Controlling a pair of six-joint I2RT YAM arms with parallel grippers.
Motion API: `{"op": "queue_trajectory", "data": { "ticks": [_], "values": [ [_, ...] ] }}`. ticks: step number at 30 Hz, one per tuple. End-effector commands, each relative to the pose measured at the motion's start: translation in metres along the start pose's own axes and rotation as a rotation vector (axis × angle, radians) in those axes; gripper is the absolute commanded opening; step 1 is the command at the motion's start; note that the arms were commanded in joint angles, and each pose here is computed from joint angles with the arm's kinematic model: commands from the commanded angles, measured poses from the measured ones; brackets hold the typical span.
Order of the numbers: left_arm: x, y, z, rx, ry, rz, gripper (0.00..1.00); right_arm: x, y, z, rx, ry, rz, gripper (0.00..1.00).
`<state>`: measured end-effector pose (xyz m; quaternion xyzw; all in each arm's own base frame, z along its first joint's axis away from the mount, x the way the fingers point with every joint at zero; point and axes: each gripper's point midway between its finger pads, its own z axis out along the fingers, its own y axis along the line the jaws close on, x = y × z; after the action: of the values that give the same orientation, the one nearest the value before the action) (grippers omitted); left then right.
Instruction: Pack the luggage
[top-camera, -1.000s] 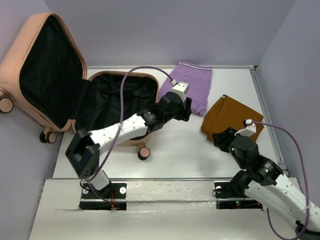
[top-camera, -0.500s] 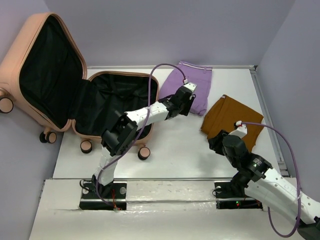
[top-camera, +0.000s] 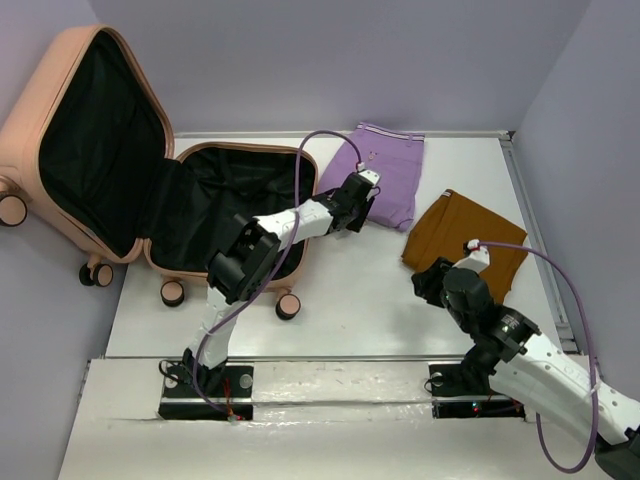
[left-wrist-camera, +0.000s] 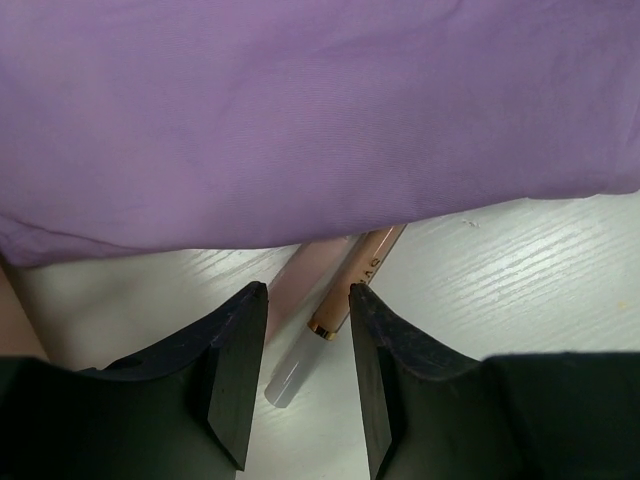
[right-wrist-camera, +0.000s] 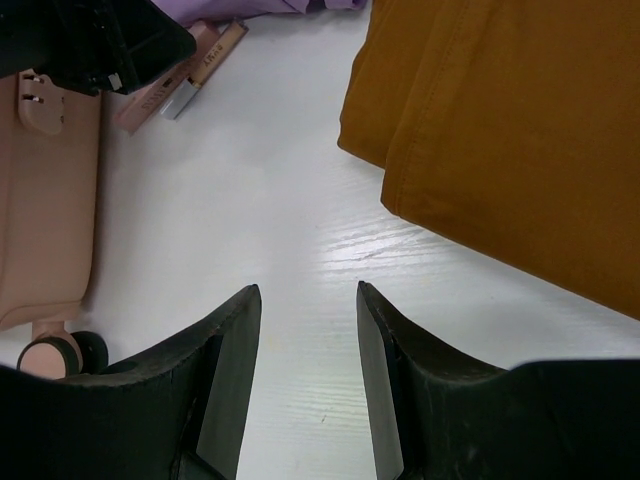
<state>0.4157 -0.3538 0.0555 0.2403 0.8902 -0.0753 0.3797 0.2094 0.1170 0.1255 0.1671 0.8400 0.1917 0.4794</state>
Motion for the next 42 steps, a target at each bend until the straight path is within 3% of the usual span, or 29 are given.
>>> {"op": "queue_trajectory", "data": {
  "ticks": [1, 6, 13, 16, 17, 21, 25, 28, 31, 42],
  "values": [
    [0.003, 0.005, 0.005, -0.013, -0.008, 0.021, 0.51, -0.007, 0.01, 0.003, -0.036, -0.03, 0.005, 0.49],
    [0.019, 0.017, 0.006, -0.02, 0.028, 0.012, 0.57, -0.004, 0.012, 0.004, -0.047, -0.019, -0.003, 0.49],
    [0.027, 0.031, 0.014, -0.045, 0.052, 0.013, 0.57, -0.006, 0.02, 0.006, -0.07, -0.013, -0.032, 0.49],
    [0.026, 0.028, 0.015, -0.009, 0.048, -0.004, 0.49, -0.005, 0.022, 0.007, -0.074, -0.001, -0.042, 0.48],
    [0.026, 0.03, 0.015, -0.007, 0.047, -0.011, 0.36, -0.006, 0.023, 0.008, -0.077, -0.004, -0.044, 0.48],
    [0.025, 0.025, 0.011, 0.046, 0.041, -0.046, 0.16, -0.006, 0.026, 0.01, -0.07, 0.006, -0.07, 0.48],
    [0.028, 0.018, 0.008, 0.085, 0.047, -0.07, 0.22, -0.008, 0.028, 0.013, -0.061, 0.008, -0.088, 0.49],
    [0.034, 0.017, 0.005, 0.091, 0.059, -0.093, 0.17, -0.011, 0.032, 0.012, -0.076, -0.001, -0.089, 0.49],
    [0.036, 0.014, 0.001, 0.112, 0.043, -0.114, 0.06, -0.011, 0.032, 0.012, -0.076, 0.001, -0.099, 0.49],
    [0.0, -0.002, -0.053, 0.24, -0.092, -0.219, 0.06, -0.014, 0.037, 0.009, -0.104, -0.004, -0.104, 0.51]
  ]
}}
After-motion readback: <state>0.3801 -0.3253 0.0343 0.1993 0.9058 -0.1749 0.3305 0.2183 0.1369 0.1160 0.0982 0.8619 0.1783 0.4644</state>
